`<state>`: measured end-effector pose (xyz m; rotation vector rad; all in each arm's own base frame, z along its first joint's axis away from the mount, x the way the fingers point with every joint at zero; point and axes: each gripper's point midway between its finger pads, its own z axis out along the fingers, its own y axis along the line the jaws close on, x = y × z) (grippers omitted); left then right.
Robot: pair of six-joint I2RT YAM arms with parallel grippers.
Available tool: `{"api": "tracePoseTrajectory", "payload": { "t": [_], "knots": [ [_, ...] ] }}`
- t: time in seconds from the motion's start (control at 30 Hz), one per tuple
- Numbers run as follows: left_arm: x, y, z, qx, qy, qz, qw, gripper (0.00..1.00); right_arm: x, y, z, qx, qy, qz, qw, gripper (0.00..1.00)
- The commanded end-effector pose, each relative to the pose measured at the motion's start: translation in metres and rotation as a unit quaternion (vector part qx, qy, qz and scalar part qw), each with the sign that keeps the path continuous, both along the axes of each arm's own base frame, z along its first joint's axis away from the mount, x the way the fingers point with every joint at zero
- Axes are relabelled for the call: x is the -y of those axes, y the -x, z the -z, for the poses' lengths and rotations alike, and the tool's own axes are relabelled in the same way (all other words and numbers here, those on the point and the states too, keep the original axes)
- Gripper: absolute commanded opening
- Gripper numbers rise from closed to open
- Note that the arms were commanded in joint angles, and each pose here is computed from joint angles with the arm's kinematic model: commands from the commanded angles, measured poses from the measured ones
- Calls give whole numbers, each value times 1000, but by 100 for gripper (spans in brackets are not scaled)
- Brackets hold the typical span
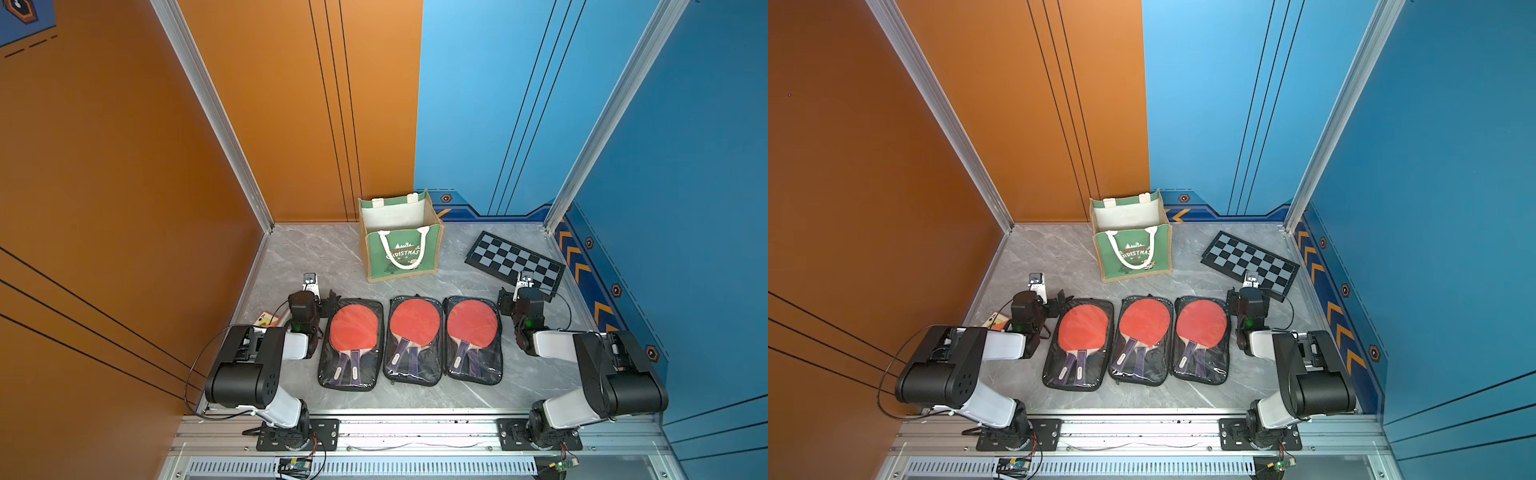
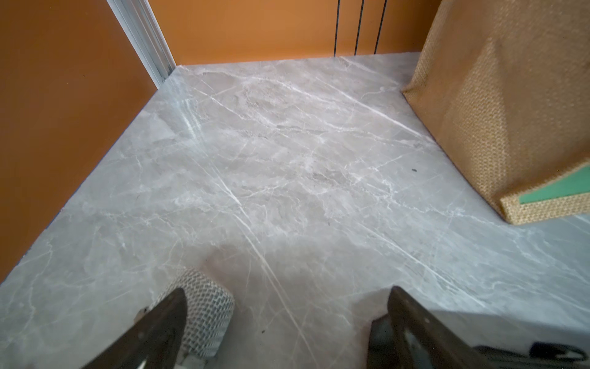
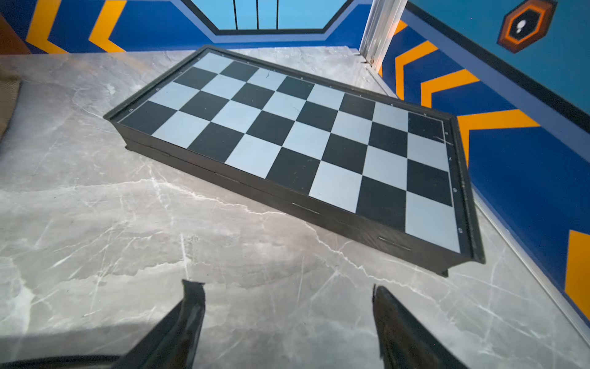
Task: Remove the ping pong set from the canvas bag
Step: Reset both arms
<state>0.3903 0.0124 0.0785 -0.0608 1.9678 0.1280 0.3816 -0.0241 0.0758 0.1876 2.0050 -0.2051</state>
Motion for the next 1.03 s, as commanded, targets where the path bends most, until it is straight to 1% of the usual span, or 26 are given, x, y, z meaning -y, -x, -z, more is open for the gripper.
{"api": "tracePoseTrajectory", "payload": {
  "t": [0.0, 0.03, 0.1, 0.17, 0.2, 0.27, 0.33, 1.0],
  "knots": [
    [-1, -5, -11, 25, -6, -5, 1000, 98, -7, -5, -20, 66, 1, -23, 998, 100],
    [-1, -5, -11, 25, -5, -6, 1000, 98, -8, -4, -19, 58, -1, -28, 998, 100],
    [-2, -5, -12, 26, -6, -6, 1000, 98, -11, -7, -20, 69, 1, -38, 997, 100],
    [-2, -5, -11, 25, -5, -6, 1000, 98, -11, -7, -18, 56, 1, -38, 998, 100],
    [-1, -5, -11, 26, -5, -6, 1000, 98, -11, -8, -19, 65, 0, -37, 997, 100],
    [-2, -5, -11, 25, -5, -6, 1000, 98, -10, -8, -18, 57, 1, -36, 998, 100],
    [-2, -5, -12, 26, -5, -6, 1000, 98, -10, -8, -19, 64, 0, -35, 997, 100],
    [-1, -5, -10, 24, -3, -2, 1000, 98, -9, -9, -18, 59, 1, -31, 998, 100]
  ]
}}
